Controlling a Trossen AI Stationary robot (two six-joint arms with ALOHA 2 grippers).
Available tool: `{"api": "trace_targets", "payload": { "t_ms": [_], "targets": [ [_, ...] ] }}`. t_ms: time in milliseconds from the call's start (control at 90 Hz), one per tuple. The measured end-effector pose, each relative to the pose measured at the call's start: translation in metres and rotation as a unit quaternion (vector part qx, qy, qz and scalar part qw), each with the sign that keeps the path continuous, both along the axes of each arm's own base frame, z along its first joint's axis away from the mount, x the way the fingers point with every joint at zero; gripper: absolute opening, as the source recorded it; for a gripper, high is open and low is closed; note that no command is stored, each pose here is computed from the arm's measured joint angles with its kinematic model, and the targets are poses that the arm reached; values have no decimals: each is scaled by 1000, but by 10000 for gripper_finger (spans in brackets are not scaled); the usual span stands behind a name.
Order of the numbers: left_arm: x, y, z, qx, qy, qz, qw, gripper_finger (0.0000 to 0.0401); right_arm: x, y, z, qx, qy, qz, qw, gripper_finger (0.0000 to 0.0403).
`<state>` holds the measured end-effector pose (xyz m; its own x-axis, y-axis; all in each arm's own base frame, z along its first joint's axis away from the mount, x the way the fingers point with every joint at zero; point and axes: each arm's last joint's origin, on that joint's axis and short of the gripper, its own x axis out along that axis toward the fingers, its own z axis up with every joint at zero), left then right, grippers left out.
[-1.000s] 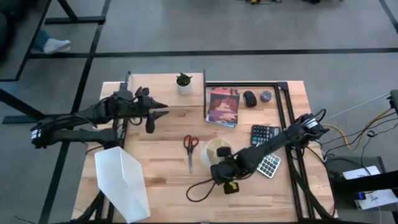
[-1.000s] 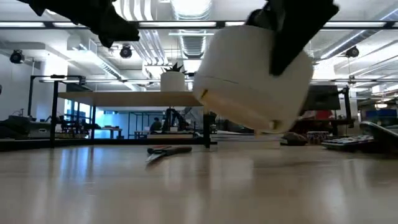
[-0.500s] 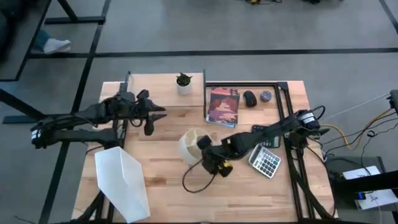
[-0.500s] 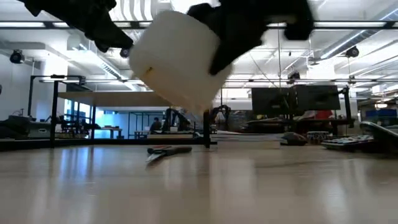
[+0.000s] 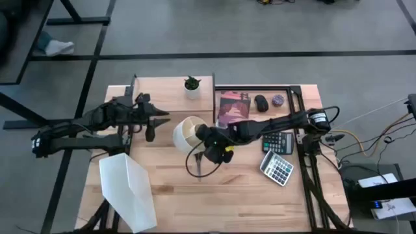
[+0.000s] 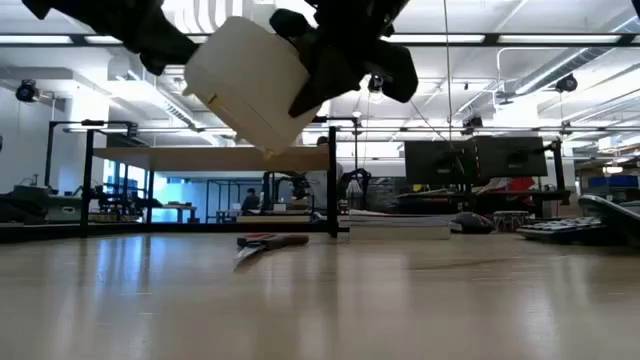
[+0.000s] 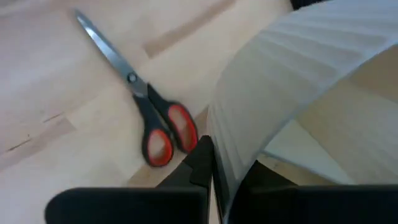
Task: Stock shelves
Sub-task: Put the white pen organizer on the shelf
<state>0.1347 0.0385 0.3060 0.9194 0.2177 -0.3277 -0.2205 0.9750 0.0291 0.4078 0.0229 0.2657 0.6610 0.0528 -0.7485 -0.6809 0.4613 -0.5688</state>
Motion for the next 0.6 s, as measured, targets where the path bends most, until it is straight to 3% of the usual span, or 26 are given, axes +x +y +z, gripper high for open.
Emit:
{"api": "trace_targets", "payload": {
  "t_ms": [189,444,600],
  "targets": [
    [2,1,4,16,6,-7,1000,154,4,-24,2,7,-21,32,999,0],
    [-10,1,45,74,23,44,996,195,15,-59,17,8,-127,22,992,0],
    [-22,-1,65,81,38,74,993,201,18,-80,27,-3,-183,-1,983,0]
  ]
}}
